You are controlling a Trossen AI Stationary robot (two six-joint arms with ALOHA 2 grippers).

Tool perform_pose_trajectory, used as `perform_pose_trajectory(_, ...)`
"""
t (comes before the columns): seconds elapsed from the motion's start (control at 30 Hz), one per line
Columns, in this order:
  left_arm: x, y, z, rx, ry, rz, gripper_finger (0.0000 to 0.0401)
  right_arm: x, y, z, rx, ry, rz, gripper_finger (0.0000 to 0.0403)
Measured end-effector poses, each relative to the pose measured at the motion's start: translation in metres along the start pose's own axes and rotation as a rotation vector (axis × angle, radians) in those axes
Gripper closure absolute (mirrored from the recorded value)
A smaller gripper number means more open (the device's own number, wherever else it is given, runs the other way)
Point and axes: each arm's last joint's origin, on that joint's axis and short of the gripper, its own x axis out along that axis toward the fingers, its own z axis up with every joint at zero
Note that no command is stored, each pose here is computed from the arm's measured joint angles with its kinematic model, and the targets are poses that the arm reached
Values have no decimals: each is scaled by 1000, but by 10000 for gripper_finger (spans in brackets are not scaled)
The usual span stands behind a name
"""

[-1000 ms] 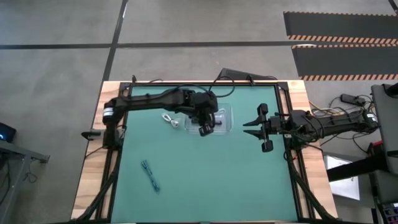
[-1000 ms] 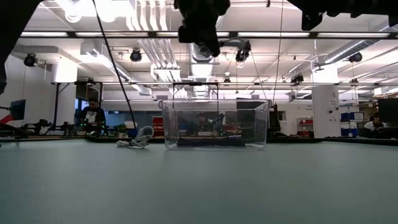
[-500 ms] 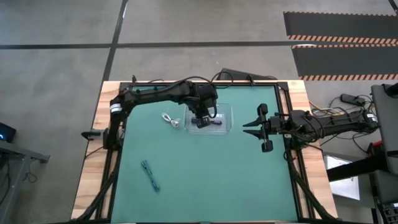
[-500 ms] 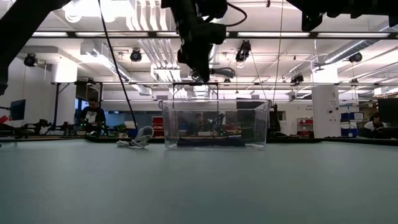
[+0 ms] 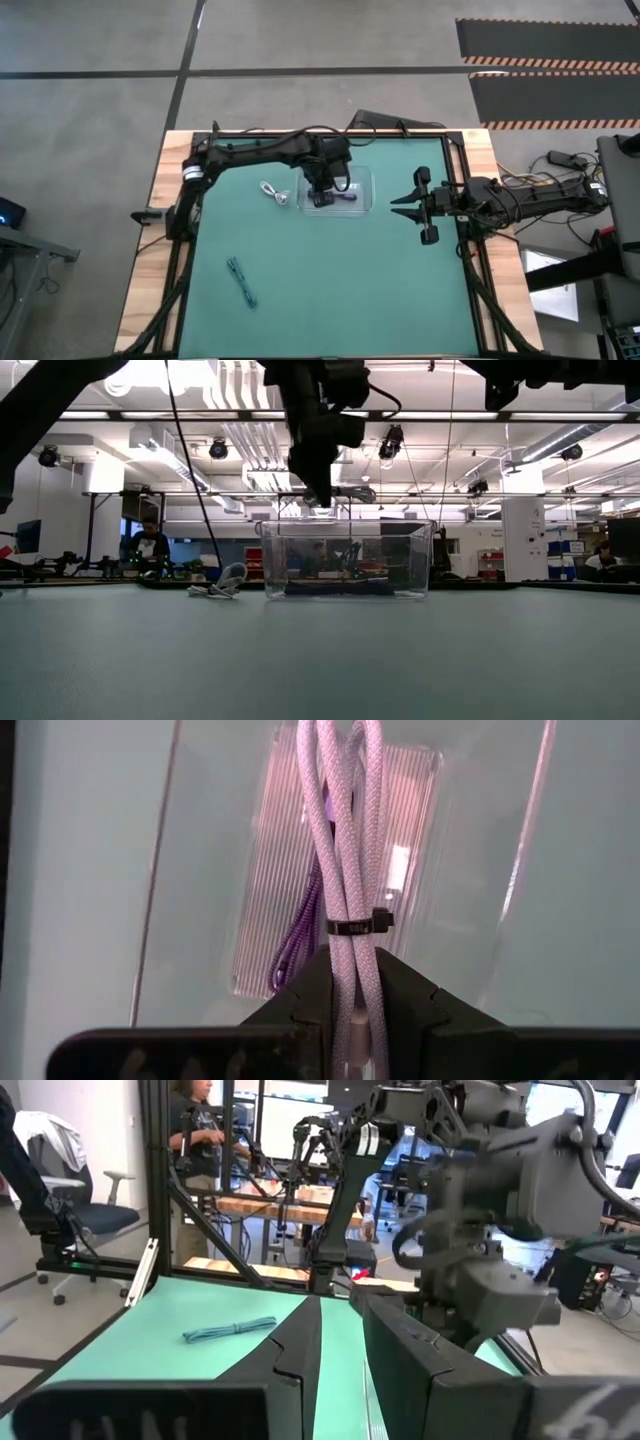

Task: Pick and place USB-C Cables
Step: Put the right white charger cable into the transparent container

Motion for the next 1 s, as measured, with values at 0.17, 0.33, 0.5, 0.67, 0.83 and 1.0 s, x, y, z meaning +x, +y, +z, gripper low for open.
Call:
perform_pose_trajectory(0.17, 18, 0, 2, 58, 36, -4, 369, 0, 0, -1, -1, 7, 0, 338)
perform_pose_trajectory(0.33, 32, 0, 3, 87, 60, -8, 369, 0, 0, -1, -1, 12, 1, 338)
perform_pose_trajectory(0.5, 42, 0, 5, 110, 63, -9, 369, 0, 0, -2, -1, 17, 1, 337)
perform_pose_trajectory(0.67, 47, 2, 6, 105, 36, -3, 369, 0, 0, -2, -1, 19, 1, 337)
perform_pose_trajectory(0.83, 55, 3, 3, 105, 30, -2, 369, 0, 0, -2, 7, 19, 1, 337)
perform_pose_trajectory(1.0, 60, 2, 2, 103, 31, -2, 368, 0, 0, -2, 8, 20, 1, 337)
